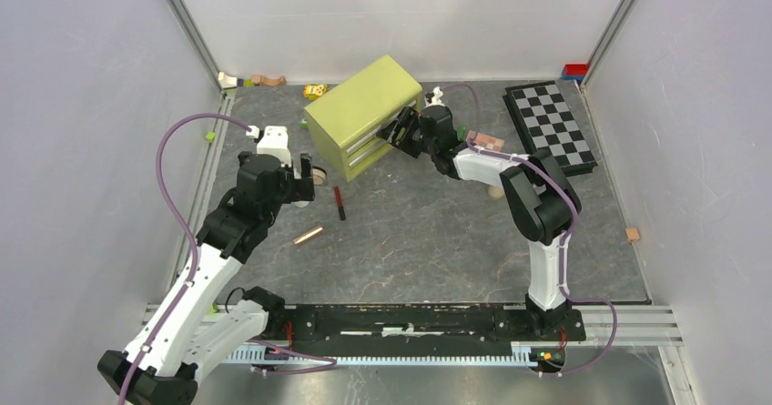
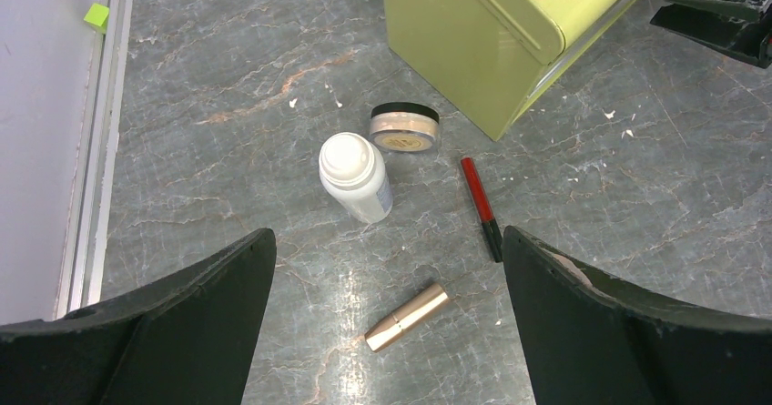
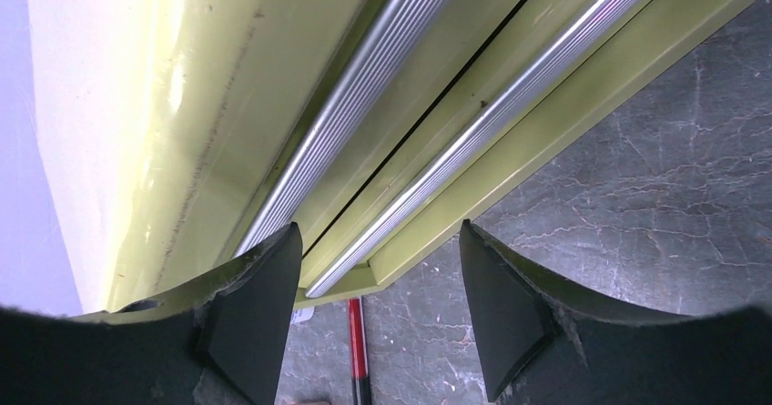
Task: Organize the makeup
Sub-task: Close the drawer in the storage box, then open the drawer in the storage box.
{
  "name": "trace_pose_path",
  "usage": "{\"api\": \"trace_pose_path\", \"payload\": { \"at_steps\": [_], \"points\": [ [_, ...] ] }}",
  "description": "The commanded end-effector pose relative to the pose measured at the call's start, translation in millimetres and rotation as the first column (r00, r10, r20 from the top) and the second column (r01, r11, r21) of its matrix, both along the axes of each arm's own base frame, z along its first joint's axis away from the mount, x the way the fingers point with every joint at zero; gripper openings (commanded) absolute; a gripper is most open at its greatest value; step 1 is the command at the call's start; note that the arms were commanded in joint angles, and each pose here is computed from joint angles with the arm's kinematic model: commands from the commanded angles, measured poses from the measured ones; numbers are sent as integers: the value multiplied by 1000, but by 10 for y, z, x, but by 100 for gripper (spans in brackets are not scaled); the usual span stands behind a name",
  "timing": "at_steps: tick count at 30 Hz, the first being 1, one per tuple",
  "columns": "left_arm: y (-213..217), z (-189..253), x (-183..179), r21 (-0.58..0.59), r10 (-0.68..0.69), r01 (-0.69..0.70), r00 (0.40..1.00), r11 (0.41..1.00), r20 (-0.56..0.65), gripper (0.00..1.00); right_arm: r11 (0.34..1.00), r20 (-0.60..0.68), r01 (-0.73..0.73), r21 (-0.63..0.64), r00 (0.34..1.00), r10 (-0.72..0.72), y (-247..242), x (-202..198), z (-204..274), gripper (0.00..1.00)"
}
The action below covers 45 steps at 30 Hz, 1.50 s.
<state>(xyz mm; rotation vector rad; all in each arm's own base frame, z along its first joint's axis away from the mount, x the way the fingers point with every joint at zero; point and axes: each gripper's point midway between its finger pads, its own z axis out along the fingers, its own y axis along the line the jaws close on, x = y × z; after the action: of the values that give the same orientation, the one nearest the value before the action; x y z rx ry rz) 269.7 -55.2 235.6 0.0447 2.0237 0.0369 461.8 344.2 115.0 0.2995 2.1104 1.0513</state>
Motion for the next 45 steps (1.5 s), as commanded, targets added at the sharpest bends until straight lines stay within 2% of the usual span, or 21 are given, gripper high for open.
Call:
{"api": "trace_pose_path", "payload": {
  "at_steps": [1, 9, 16, 23, 27, 32, 41, 45],
  "points": [
    [-24, 143, 34, -45, 7, -5, 999, 999, 49, 100, 999, 60, -9, 38, 998, 7, 56, 56, 245, 71],
    [-31, 125, 37, -46, 6, -4, 999, 999, 43, 100, 1000, 84, 4, -17, 996, -3, -113, -30, 295, 71],
    [-42, 132, 38, -50, 1, 1, 999, 999, 45, 100, 998, 54, 14, -59, 998, -11, -345, -153, 141, 71],
    [-241, 329, 132, -122, -53, 60, 997, 991, 64, 100, 995, 14, -47, -86, 999, 49, -329, -238, 42, 71],
    [-412, 549, 292, -155, -95, 107, 992, 982, 82, 100, 995, 10, -59, -81, 998, 60, -328, -280, 22, 71],
    [-550, 790, 585, -135, -117, 132, 987, 982, 111, 100, 997, 13, -49, -65, 999, 50, -357, -328, -5, 71],
    [-931, 881, 1222, -123, -185, 200, 975, 972, 126, 100, 998, 10, -58, -22, 998, 58, -323, -365, -27, 71],
    [-1076, 817, 1411, -117, -225, 241, 965, 963, 136, 100, 997, 8, -63, 39, 998, 62, -275, -365, -8, 71]
  ]
}}
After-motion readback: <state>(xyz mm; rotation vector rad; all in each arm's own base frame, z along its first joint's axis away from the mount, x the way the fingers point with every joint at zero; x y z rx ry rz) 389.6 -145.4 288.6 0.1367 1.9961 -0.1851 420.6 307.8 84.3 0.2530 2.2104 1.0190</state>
